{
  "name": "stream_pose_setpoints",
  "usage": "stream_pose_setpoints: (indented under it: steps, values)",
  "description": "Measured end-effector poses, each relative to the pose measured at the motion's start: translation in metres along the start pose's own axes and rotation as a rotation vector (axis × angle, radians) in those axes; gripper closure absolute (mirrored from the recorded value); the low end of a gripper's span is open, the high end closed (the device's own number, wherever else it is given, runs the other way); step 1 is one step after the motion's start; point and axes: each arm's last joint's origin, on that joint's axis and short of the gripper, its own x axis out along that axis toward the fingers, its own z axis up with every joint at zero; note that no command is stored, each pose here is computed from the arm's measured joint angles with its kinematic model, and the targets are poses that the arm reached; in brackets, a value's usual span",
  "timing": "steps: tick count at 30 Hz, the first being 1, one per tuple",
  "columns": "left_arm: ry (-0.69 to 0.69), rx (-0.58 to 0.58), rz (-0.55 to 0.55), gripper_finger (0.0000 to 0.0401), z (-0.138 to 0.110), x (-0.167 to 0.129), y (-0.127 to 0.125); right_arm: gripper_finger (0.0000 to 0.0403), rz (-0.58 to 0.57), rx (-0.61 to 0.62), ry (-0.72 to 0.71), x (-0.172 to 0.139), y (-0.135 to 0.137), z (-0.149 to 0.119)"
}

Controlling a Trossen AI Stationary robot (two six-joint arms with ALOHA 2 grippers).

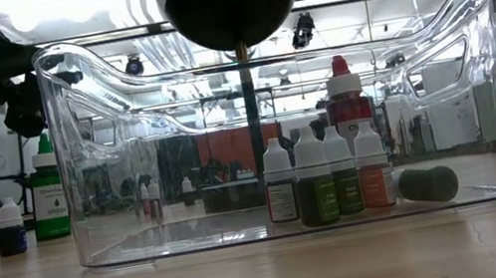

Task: Pick & Place food coloring
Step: Put the bottom big yellow food coloring bottle into the transparent bin

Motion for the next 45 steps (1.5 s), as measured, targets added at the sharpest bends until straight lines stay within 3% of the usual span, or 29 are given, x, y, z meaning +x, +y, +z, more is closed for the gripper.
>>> stream_pose_setpoints:
  steps: [12,39,45]
  values:
    - [0.000,0.000,0.000,0.0240,0.000,0.000,0.000,0.0076,-0.047,0.133,-0.001,0.028,-0.013,-0.009]
    - [0.001,0.000,0.000,0.0240,0.000,0.000,0.000,0.0076,-0.059,0.175,-0.078,0.035,-0.015,-0.008]
    - [0.001,0.001,0.000,0.0240,0.000,0.000,0.000,0.0125,-0.044,0.201,-0.055,0.035,-0.015,-0.009]
